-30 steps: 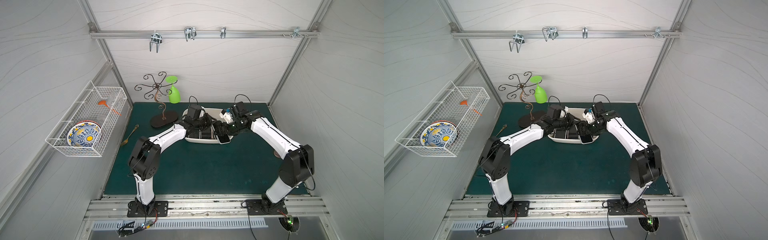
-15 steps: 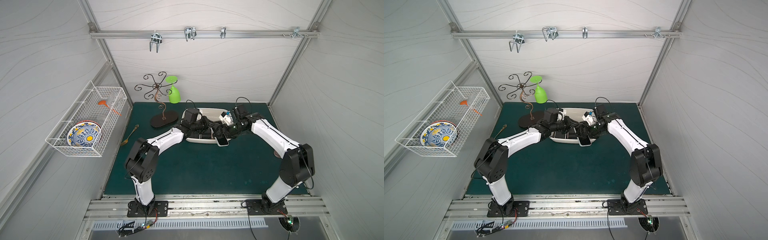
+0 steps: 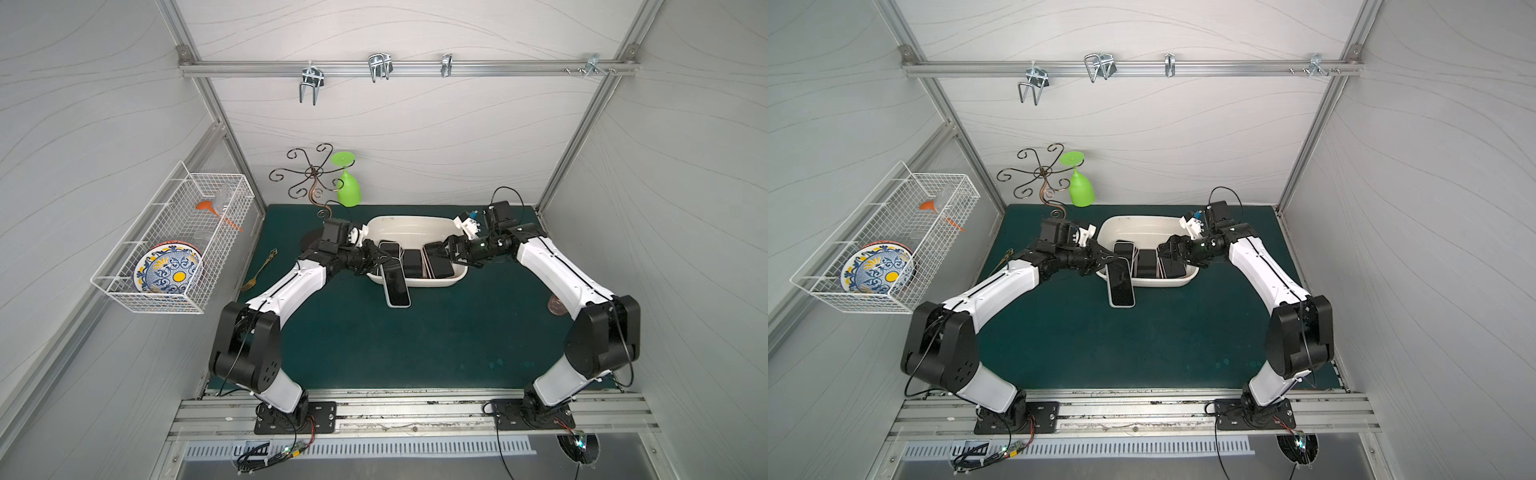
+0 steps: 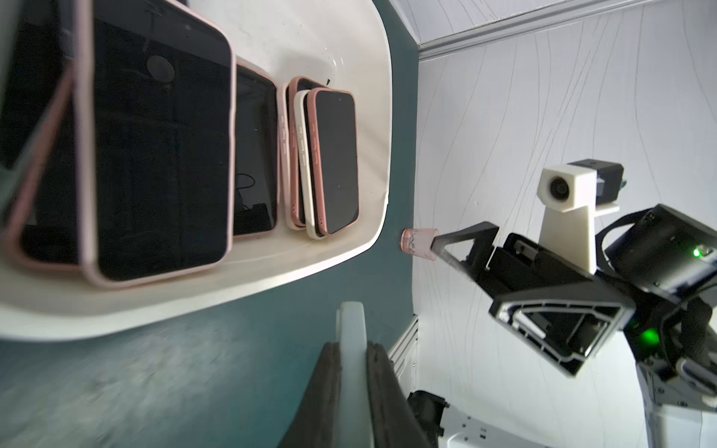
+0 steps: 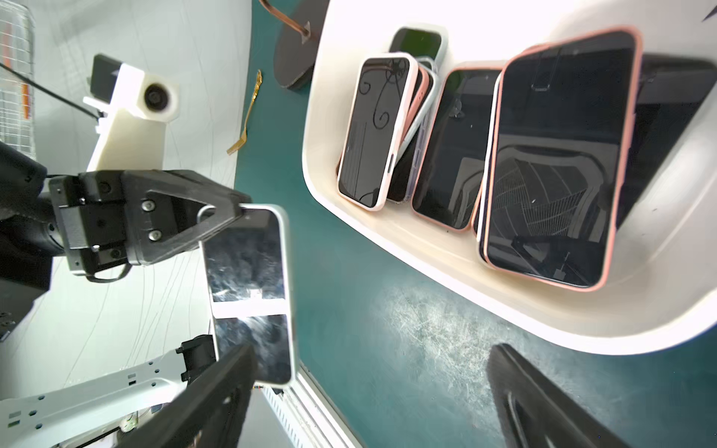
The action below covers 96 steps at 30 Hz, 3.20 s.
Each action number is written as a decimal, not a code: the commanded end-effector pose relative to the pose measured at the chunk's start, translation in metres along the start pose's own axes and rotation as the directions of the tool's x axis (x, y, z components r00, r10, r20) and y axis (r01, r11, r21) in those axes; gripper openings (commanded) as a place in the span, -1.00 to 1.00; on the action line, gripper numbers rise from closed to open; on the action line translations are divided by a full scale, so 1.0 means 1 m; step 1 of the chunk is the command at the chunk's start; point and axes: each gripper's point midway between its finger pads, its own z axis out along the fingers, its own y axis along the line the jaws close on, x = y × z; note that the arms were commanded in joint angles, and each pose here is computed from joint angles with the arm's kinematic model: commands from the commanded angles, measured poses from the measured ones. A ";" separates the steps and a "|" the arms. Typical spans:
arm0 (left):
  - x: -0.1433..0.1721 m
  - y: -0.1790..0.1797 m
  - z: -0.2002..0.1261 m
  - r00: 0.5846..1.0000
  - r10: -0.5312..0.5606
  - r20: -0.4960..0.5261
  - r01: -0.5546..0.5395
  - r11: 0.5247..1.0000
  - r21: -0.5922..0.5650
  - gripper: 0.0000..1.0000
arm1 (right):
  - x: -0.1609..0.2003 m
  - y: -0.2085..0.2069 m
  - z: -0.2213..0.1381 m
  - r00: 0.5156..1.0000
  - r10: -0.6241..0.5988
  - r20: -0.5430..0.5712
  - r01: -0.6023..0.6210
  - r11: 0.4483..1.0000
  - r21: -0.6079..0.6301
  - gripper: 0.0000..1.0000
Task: Take the phone out of the storage box
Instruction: Place the phone at the center of the board, then pick up the phone from the storage box.
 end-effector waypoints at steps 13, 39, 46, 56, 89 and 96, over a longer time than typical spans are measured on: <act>0.082 0.104 0.014 0.983 -0.041 -0.179 0.011 0.986 -0.166 -1.00 | 0.017 0.003 -0.001 1.000 -0.014 -0.024 0.013 1.000 -0.023 0.97; 0.088 0.170 0.042 0.980 -0.127 -0.151 0.069 0.938 -0.340 0.06 | -0.014 -0.099 0.077 0.970 -0.091 -0.227 0.201 0.824 0.530 0.97; 0.082 0.165 0.022 0.987 -0.140 -0.078 0.096 0.909 -0.406 0.29 | -0.017 -0.116 0.093 0.957 -0.101 -0.272 0.244 0.785 0.570 0.97; 0.067 0.118 -0.030 0.998 -0.056 0.038 0.067 0.895 -0.440 0.32 | -0.016 -0.134 0.113 0.945 -0.087 -0.316 0.265 0.773 0.577 0.97; -0.049 -0.083 0.020 0.978 0.019 0.208 -0.022 1.000 0.010 0.34 | -0.017 -0.011 0.016 0.965 -0.231 -0.124 0.261 0.882 0.393 -0.41; -0.041 -0.109 0.073 0.989 0.028 0.146 -0.041 0.996 0.083 0.34 | 0.002 0.005 0.019 0.970 -0.207 -0.128 0.236 0.926 0.295 -0.41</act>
